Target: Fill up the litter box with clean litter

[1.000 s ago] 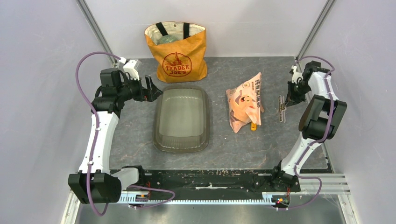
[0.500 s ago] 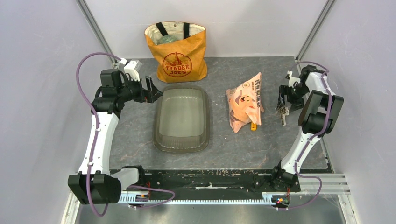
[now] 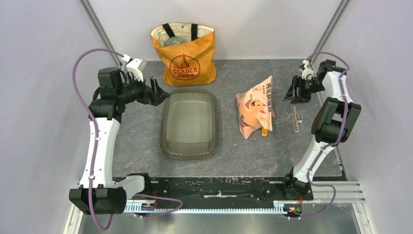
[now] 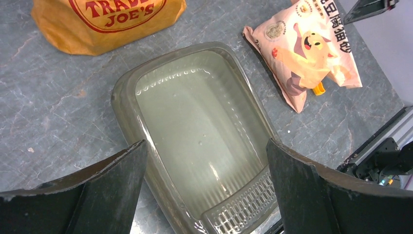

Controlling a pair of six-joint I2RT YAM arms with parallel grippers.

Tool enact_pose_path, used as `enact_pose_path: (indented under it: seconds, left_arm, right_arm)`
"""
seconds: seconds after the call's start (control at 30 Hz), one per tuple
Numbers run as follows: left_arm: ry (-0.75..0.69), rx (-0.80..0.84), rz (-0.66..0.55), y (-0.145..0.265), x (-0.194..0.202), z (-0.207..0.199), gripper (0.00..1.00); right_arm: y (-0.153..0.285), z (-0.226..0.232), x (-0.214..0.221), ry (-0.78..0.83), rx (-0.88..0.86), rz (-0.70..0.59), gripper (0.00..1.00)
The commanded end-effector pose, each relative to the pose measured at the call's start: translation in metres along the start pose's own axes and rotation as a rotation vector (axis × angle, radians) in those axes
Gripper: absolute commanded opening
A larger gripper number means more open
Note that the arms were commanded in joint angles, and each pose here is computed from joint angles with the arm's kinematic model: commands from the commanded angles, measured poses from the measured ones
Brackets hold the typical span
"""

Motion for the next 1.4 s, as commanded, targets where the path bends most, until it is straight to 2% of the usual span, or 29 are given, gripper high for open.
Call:
enact_pose_path:
  seconds: [0.0, 0.23, 0.53, 0.73, 0.87, 0.97, 1.1, 1.23, 1.37]
  left_arm:
    - [-0.056, 0.039, -0.035, 0.004, -0.016, -0.006, 0.97]
    - [-0.049, 0.034, -0.019, 0.003, -0.010, -0.005, 0.97]
    - [-0.038, 0.026, -0.009, 0.006, -0.007, -0.007, 0.97]
    - [-0.035, 0.022, -0.005, 0.005, -0.008, -0.004, 0.97]
    - [-0.024, 0.028, -0.004, 0.001, -0.008, -0.003, 0.96]
    - [-0.016, 0.046, -0.016, -0.002, -0.012, -0.005, 0.95]
    - [-0.020, 0.025, -0.030, -0.011, -0.027, 0.003, 0.95]
    - [-0.015, 0.093, -0.065, -0.036, -0.051, -0.016, 0.95]
    - [-0.068, 0.186, -0.087, -0.075, -0.068, -0.061, 0.96]
  right_arm:
    - [-0.028, 0.006, 0.009, -0.074, -0.122, 0.031, 0.60]
    - [-0.062, -0.003, 0.022, -0.103, -0.129, 0.092, 0.60]
    - [-0.079, 0.004, 0.037, -0.134, -0.211, 0.144, 0.61]
    - [-0.081, 0.014, 0.049, -0.148, -0.291, 0.170, 0.37]
    - [-0.072, 0.022, 0.052, -0.140, -0.312, 0.174, 0.00]
    - [-0.053, 0.034, 0.051, -0.131, -0.331, 0.141, 0.00]
    - [-0.013, 0.068, 0.044, -0.105, -0.395, 0.035, 0.00]
    - [0.015, 0.104, 0.042, -0.126, -0.470, -0.040, 0.00]
    - [0.026, 0.132, 0.044, -0.117, -0.521, -0.061, 0.00]
Point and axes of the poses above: each gripper's point midway between its finger pads, its own y axis back along the fingers, its own z axis along the line the jaws close on, x = y × z, the point moved 2 cm from there along y, back along the fingers, and after that the axes turned 11 degrees about -y, right-handed, at the moved point
